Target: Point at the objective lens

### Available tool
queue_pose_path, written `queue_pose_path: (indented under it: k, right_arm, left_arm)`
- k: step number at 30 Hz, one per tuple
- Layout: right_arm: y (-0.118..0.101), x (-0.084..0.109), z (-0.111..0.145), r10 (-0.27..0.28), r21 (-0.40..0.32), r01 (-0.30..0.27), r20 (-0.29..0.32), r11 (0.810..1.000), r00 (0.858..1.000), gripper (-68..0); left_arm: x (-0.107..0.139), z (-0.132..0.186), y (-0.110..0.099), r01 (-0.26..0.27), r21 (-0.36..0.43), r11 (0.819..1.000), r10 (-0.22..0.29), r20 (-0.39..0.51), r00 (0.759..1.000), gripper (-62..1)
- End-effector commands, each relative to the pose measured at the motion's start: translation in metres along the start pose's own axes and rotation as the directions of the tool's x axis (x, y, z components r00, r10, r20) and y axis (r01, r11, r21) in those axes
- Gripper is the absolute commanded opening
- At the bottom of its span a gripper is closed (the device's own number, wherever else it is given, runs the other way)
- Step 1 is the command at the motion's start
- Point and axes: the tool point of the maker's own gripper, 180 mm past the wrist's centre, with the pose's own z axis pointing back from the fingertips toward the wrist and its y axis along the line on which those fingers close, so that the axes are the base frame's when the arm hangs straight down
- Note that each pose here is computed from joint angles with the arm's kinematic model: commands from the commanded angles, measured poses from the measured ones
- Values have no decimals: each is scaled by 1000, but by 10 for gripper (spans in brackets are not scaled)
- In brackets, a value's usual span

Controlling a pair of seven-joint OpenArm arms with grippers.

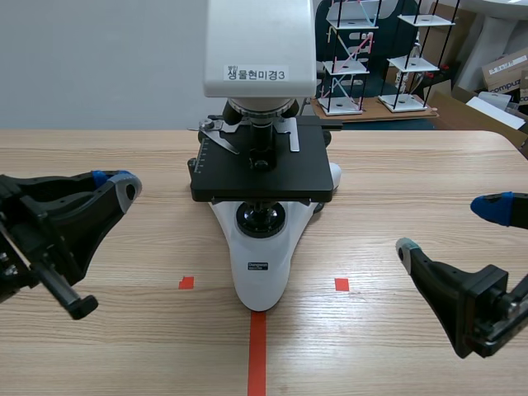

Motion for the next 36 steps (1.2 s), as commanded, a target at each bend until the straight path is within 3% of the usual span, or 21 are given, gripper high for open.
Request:
queue_pose_path:
  k: [1,22,36]
  right_arm:
    - [-3,11,0,8,-4,-8,34,1000,999,-80]
    - [-3,8,0,8,-5,-8,20,1000,1000,-80]
    - [-3,8,0,8,-5,-8,19,1000,1000,-80]
  left_arm:
    - [9,-6,-6,-4,-19,1000,4,25,1000,-584]
    - [21,-63,-29,87,-77,993,-84,34,996,-584]
    - [17,-79,-38,73,-86,994,-70,35,997,-584]
